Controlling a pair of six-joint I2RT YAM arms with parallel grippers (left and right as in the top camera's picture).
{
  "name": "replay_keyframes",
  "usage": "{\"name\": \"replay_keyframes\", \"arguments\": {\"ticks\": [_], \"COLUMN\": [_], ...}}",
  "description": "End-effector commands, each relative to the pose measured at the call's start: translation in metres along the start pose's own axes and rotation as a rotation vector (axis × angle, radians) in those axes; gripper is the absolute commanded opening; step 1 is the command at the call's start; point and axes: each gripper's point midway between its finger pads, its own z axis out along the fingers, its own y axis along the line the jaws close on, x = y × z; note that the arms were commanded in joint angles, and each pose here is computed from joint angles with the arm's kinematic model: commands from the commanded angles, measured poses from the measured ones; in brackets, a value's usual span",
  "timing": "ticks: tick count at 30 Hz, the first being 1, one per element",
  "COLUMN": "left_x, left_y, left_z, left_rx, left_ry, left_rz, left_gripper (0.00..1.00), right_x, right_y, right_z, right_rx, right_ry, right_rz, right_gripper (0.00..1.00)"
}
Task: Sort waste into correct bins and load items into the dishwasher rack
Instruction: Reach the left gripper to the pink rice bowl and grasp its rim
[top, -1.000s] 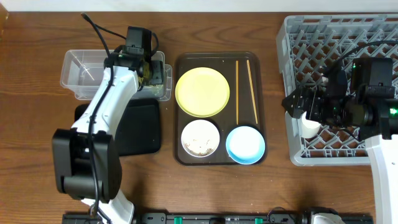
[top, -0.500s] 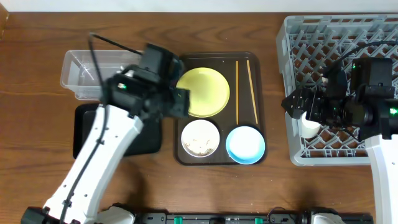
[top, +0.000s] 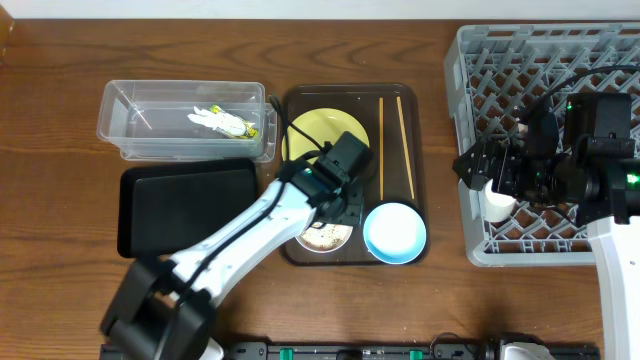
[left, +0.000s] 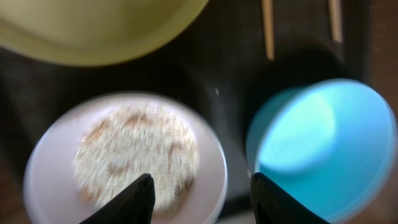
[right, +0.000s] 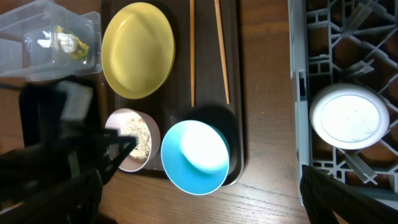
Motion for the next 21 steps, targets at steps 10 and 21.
{"name": "replay_keyframes", "arguments": {"ticks": [10,21], "left_x": [0.009,0.006], "left_y": [0.004,-0.005], "left_z": [0.049,0.005], "left_rx": [-0.032,0.008], "left_ry": [0.088,0.071], "left_rz": [-0.042,-0.059], "left_gripper": [0.14,0.06], "right_x": [0.001,-0.001], "right_y": [0.005,0.005], "right_z": [0.001,0.001], "right_rx": [-0.007,-0.009], "right_ry": [0.002,-0.005], "right_rz": [-0.029,-0.032], "right_gripper": [0.99,0.99]}}
